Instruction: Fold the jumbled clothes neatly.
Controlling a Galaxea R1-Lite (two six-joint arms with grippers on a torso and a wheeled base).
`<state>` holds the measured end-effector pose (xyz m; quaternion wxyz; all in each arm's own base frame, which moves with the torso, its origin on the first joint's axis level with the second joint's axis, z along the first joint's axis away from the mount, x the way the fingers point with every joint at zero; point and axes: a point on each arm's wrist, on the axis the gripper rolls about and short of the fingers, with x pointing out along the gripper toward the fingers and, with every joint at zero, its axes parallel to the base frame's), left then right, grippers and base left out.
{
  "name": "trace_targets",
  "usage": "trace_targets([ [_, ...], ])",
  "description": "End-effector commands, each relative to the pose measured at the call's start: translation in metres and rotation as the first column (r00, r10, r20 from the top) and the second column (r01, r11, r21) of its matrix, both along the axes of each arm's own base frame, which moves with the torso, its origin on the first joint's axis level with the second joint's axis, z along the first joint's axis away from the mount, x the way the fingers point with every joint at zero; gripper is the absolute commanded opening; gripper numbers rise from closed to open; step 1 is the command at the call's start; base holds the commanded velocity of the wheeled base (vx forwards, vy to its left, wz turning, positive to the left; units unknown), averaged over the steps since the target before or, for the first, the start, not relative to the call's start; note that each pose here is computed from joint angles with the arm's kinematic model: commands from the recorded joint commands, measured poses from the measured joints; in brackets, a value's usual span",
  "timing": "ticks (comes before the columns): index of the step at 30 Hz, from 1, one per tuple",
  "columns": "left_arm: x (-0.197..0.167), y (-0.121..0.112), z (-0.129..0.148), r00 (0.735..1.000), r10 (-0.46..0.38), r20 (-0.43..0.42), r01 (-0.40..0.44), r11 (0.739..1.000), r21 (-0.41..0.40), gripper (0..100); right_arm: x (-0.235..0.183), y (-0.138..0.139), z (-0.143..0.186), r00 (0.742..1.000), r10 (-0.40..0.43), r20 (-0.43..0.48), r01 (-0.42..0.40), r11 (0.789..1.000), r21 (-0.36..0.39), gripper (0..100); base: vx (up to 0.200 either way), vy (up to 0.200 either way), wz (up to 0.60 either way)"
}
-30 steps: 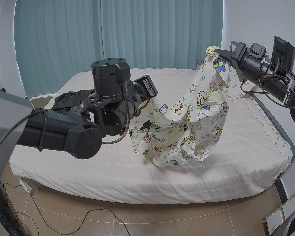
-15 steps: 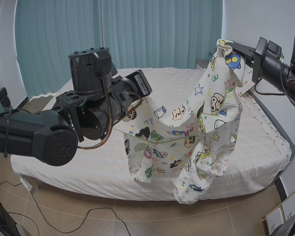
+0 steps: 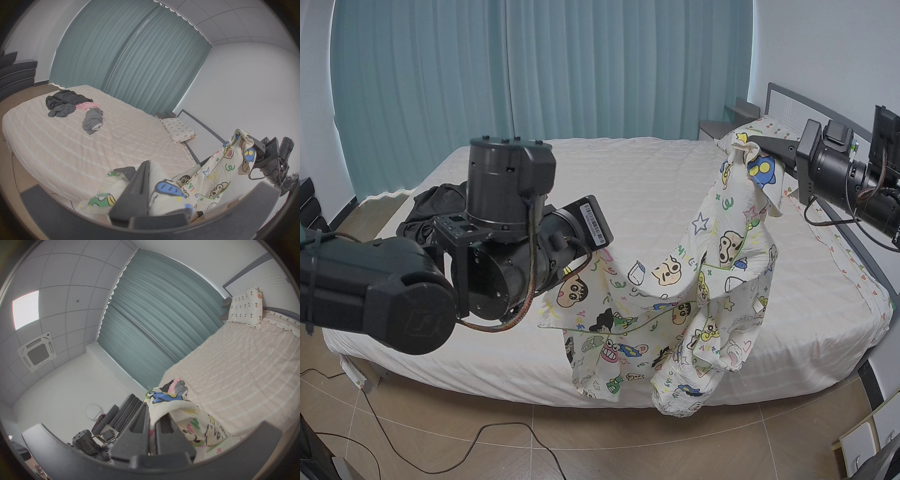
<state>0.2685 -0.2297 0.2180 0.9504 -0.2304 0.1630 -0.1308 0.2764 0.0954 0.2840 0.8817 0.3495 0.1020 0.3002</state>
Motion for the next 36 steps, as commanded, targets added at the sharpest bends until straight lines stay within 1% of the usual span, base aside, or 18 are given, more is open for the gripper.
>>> trace_targets([
  [1, 0.027, -0.006, -0.028, 0.998, 0.033, -0.047, -0.031, 0.999, 0.039, 0, 0.029, -0.001, -0.024, 0.998, -0.032, -0.05, 0.03, 0.999, -0.044, 0, 0.0, 0.0, 0.0],
  [5, 0.052, -0.004, -0.026, 0.997, 0.078, -0.017, -0.078, 0.997, 0.012, 0, 0.042, -0.008, -0.027, 0.998, -0.068, 0.01, 0.069, 0.997, -0.037, 0, 0.0, 0.0, 0.0],
  [6, 0.052, -0.004, -0.026, 0.997, 0.078, -0.017, -0.078, 0.997, 0.012, 0, 0.042, -0.008, -0.027, 0.998, -0.068, 0.01, 0.069, 0.997, -0.037, 0, 0.0, 0.0, 0.0],
  [7, 0.064, -0.001, -0.02, 0.995, 0.1, 0.009, -0.1, 0.995, -0.007, 0, 0.048, -0.014, -0.027, 0.995, -0.091, 0.031, 0.093, 0.995, -0.036, 0, 0.0, 0.0, 0.0],
  [9, 0.071, 0.001, -0.017, 0.993, 0.113, 0.023, -0.113, 0.994, -0.014, 0, 0.053, -0.018, -0.027, 0.994, -0.105, 0.037, 0.107, 0.993, -0.041, 0, 0.0, 0.0, 0.0],
  [11, 0.088, 0.003, -0.011, 0.989, 0.138, 0.056, -0.137, 0.99, -0.028, 0, 0.065, -0.025, -0.028, 0.99, -0.134, 0.05, 0.137, 0.989, -0.054, 0, 0.0, 0.0, 0.0],
  [13, 0.098, 0.005, -0.011, 0.986, 0.149, 0.072, -0.148, 0.989, -0.018, 0, 0.072, -0.027, -0.031, 0.988, -0.143, 0.053, 0.146, 0.987, -0.065, 0, 0.0, 0.0, 0.0],
  [17, 0.112, 0.006, -0.017, 0.984, 0.149, 0.099, -0.154, 0.987, 0.037, 0, 0.082, -0.031, -0.043, 0.986, -0.157, 0.052, 0.162, 0.981, -0.11, 0, 0.0, 0.0, 0.0],
  [18, 0.113, 0.006, -0.017, 0.984, 0.147, 0.101, -0.152, 0.988, 0.038, 0, 0.083, -0.032, -0.043, 0.986, -0.158, 0.054, 0.163, 0.98, -0.114, 0, 0.0, 0.0, 0.0],
  [19, 0.119, 0.007, -0.018, 0.982, 0.143, 0.121, -0.15, 0.988, 0.044, 0, 0.088, -0.033, -0.05, 0.985, -0.163, 0.053, 0.169, 0.976, -0.14, 0, 0.0, 0.0, 0.0],
  [20, 0.122, 0.007, -0.016, 0.98, 0.143, 0.136, -0.149, 0.988, 0.04, 0, 0.09, -0.034, -0.053, 0.984, -0.168, 0.052, 0.174, 0.974, -0.148, 0, 0.0, 0.0, 0.0],
  [22, 0.126, 0.009, -0.016, 0.978, 0.148, 0.15, -0.155, 0.987, 0.037, 0, 0.093, -0.036, -0.054, 0.982, -0.18, 0.053, 0.186, 0.971, -0.152, 0, 0.0, 0.0, 0.0],
  [24, 0.134, 0.015, -0.015, 0.971, 0.161, 0.176, -0.172, 0.984, 0.053, 0, 0.096, -0.045, -0.055, 0.975, -0.212, 0.061, 0.219, 0.962, -0.162, 0, 0.0, 0.0, 0.0],
  [27, 0.138, 0.021, -0.015, 0.968, 0.167, 0.188, -0.184, 0.98, 0.073, 0, 0.103, -0.054, -0.057, 0.969, -0.228, 0.09, 0.242, 0.949, -0.203, 0, 0.0, 0.0, 0.0],
  [29, 0.138, 0.021, -0.015, 0.968, 0.167, 0.188, -0.184, 0.98, 0.073, 0, 0.103, -0.054, -0.057, 0.969, -0.228, 0.09, 0.242, 0.949, -0.203, 0, 0.0, 0.0, 0.0],
  [30, 0.145, 0.022, -0.015, 0.964, 0.176, 0.199, -0.193, 0.979, 0.07, 0, 0.111, -0.057, -0.06, 0.966, -0.232, 0.117, 0.254, 0.937, -0.238, 0, 0.0, 0.0, 0.0],
  [36, 0.165, 0.021, -0.017, 0.955, 0.191, 0.227, -0.211, 0.975, 0.065, 0, 0.127, -0.055, -0.057, 0.959, -0.231, 0.167, 0.268, 0.93, -0.252, 0, 0.0, 0.0, 0.0],
])
